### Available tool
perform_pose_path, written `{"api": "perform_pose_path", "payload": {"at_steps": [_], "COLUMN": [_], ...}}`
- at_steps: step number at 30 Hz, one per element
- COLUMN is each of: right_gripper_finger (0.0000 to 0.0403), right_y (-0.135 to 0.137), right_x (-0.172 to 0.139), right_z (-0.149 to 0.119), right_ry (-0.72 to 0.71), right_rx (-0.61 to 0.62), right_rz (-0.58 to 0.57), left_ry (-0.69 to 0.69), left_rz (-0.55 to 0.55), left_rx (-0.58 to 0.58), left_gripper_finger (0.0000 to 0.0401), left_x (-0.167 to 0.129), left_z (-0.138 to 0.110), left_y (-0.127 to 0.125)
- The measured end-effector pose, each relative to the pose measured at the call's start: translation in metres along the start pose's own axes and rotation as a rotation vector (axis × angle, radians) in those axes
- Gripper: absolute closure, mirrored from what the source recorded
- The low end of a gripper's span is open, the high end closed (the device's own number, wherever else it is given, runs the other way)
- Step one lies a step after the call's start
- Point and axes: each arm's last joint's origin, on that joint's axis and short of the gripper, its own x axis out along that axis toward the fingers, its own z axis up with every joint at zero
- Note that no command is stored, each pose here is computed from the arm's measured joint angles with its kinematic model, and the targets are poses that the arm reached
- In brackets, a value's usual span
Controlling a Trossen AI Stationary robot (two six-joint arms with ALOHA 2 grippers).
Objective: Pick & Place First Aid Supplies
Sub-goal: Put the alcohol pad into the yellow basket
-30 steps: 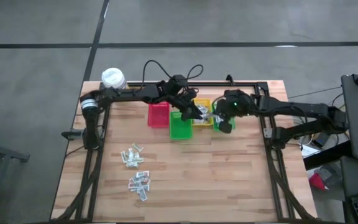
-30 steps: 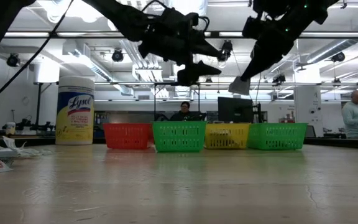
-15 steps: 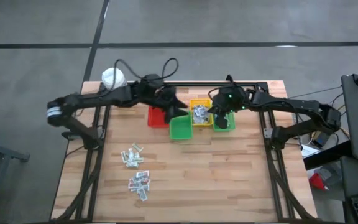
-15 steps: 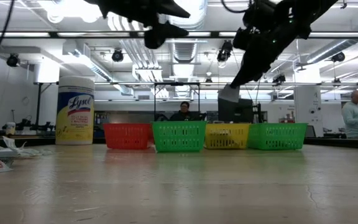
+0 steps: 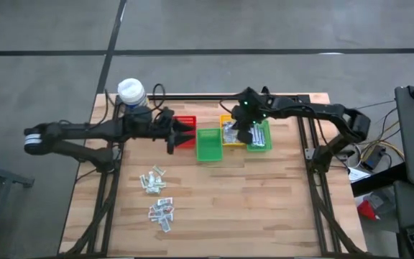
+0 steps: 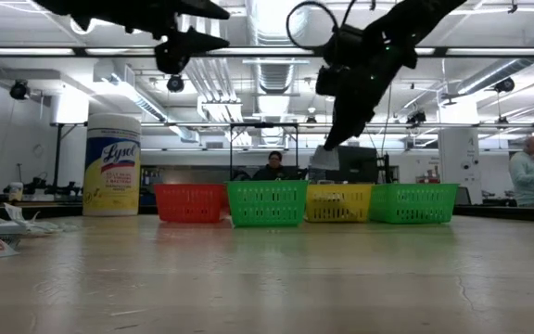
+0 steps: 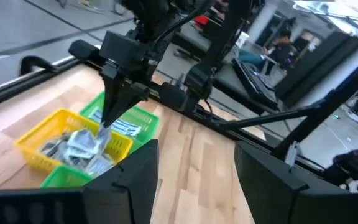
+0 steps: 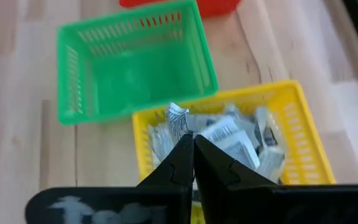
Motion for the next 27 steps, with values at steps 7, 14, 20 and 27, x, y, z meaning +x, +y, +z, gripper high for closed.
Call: {"api": "perform_pose_path", "payload": {"at_steps": [7, 14, 20, 27], "right_gripper_finger": [0.0394, 0.0394, 0.0394, 0.0394], "right_y": [-0.017, -0.029, -0.034, -0.037], "right_x": [0.011, 0.021, 0.032, 0.042], "right_z": [0.004, -0.002, -0.007, -0.011], "right_ry": [0.089, 0.111, 0.143, 0.173], "right_rx": [0.038, 0.092, 0.117, 0.147], "right_rz": [0.006, 0.088, 0.091, 0.091], "left_ry": [-0.083, -0.066, -0.053, -0.045], "left_rz": [-0.013, -0.003, 0.007, 0.011], "left_rx": [0.004, 0.014, 0.029, 0.057], "left_gripper_finger": [0.0197, 0.0197, 0.0197, 0.0197], "left_x": [-0.02, -0.026, -0.027, -0.027], "left_z": [-0.014, -0.028, -0.035, -0.038], "left_y": [0.002, 0.008, 0.012, 0.013]}}
